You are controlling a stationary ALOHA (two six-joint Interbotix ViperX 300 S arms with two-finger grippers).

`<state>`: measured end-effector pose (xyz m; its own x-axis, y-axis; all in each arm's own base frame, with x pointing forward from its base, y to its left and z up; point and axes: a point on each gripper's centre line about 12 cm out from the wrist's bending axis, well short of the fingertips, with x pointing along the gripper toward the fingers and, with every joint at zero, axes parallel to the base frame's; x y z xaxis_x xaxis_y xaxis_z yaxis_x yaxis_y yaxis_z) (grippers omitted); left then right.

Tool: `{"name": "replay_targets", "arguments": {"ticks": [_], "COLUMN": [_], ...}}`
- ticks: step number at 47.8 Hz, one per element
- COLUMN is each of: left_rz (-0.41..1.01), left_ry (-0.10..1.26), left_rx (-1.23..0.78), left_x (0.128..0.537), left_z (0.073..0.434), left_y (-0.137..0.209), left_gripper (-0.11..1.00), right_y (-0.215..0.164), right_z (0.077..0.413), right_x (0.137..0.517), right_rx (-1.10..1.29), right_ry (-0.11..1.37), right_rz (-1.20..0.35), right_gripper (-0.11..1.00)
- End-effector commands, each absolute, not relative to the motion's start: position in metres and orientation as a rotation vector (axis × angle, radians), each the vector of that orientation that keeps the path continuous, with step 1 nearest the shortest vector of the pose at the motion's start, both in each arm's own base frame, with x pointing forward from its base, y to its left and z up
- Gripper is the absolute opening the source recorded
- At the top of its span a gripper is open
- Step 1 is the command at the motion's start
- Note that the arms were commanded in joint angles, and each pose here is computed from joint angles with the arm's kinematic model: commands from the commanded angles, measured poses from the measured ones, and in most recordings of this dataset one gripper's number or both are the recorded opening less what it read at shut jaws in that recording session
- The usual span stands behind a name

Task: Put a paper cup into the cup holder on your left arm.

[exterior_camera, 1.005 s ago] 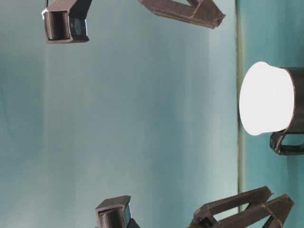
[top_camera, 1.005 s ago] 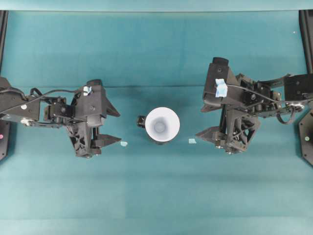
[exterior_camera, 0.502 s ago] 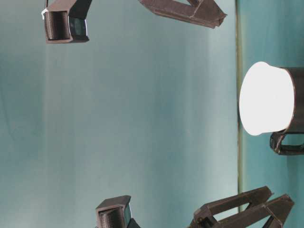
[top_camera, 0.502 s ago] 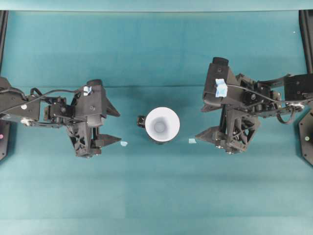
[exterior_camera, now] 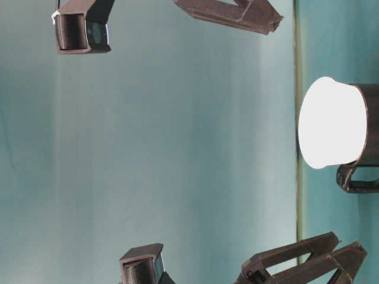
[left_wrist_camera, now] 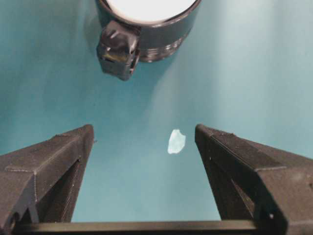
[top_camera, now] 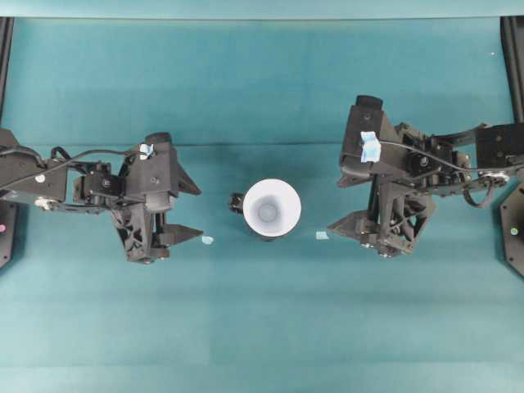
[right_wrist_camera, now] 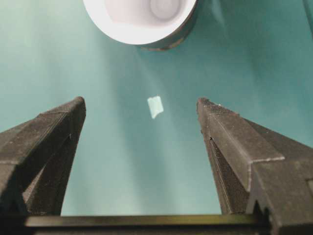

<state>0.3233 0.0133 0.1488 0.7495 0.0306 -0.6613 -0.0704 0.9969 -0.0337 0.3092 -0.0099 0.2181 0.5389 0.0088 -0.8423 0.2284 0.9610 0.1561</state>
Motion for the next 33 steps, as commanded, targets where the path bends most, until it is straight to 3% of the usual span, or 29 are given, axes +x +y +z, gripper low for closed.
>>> {"name": "replay_targets", "arguments": {"ticks": [1,33], "left_rz": [0.055,0.055], "left_ry": [0.703,0.692], "left_rx": [-0.057,-0.056], "left_x": [0.3266,0.3300], "left_z": [0.1535,0.1557], "left_y": [0.0135,0.0141], "left_gripper": [0.92,0.92], "right_y": [-0.0091,-0.0089], "right_z": [0.2266,0.2194], "right_x": [0.3094,0.3052], "right_rx": [0.251,0.256], "right_ry": [0.968,0.986], "right_rz": [-0.123,-0.128], "right_gripper": [0.84,0.84]}}
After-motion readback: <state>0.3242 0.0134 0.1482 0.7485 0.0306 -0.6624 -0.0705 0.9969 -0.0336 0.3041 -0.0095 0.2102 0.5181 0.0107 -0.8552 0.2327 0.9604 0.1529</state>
